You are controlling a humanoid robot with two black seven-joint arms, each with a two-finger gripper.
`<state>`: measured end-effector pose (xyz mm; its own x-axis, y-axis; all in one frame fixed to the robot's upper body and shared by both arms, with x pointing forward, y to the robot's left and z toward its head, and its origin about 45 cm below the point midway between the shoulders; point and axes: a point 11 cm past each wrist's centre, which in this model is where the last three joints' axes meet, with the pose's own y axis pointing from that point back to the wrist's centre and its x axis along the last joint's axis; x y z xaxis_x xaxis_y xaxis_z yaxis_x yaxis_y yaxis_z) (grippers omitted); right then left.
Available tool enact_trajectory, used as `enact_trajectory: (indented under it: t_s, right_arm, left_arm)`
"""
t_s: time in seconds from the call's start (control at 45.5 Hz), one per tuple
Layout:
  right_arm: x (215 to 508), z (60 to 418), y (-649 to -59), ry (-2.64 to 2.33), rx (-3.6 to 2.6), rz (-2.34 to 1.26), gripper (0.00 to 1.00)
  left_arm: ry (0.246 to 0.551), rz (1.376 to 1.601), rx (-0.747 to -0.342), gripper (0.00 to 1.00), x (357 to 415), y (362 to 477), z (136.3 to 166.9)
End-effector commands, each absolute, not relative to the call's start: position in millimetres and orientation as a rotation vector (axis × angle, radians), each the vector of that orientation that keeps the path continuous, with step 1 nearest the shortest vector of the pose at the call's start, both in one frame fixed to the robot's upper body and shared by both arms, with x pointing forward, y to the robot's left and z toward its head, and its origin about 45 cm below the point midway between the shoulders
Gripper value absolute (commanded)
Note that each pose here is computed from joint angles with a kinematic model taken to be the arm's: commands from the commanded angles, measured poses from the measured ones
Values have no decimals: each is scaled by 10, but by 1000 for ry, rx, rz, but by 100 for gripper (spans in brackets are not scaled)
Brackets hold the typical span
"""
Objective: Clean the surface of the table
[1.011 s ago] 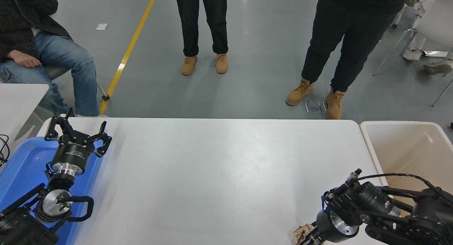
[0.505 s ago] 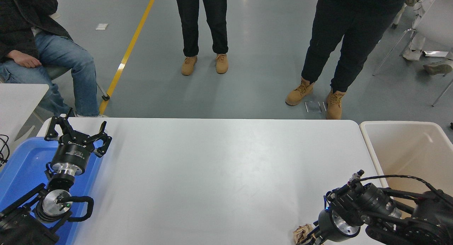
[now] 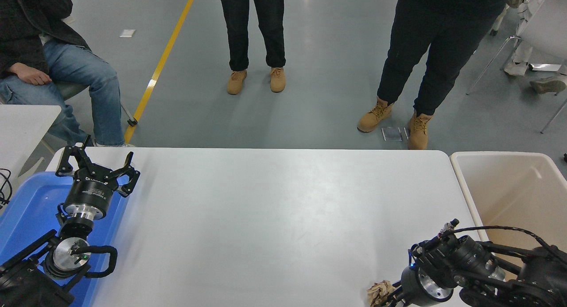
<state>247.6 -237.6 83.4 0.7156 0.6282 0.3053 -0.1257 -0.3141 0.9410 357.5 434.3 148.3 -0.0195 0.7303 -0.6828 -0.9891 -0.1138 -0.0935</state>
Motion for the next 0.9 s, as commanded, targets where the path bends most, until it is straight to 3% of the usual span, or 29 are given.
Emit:
enact_trajectory:
  t_s: [0.0, 0.066, 0.22, 0.571, 0.879]
  right_arm:
    - [2522, 819, -2451, 393, 1719, 801, 16]
    - [2539, 837, -2468, 386, 1716, 800, 15]
    - [2562, 863, -2507, 379, 1711, 792, 2]
    - [2739, 1078, -2564, 307, 1743, 771, 0]
    - [2991, 1879, -2724, 235, 1822, 690, 0]
  left_arm:
    - [487, 1560, -695, 99, 3575, 4342, 1483]
    - [487, 1560, -696, 99, 3575, 4343, 1483]
    - [487, 1560, -696, 99, 3575, 4343, 1483]
    - [487, 1560, -696, 99, 3575, 4343, 1483]
    - [487, 1560, -696, 99, 3575, 4343, 1483]
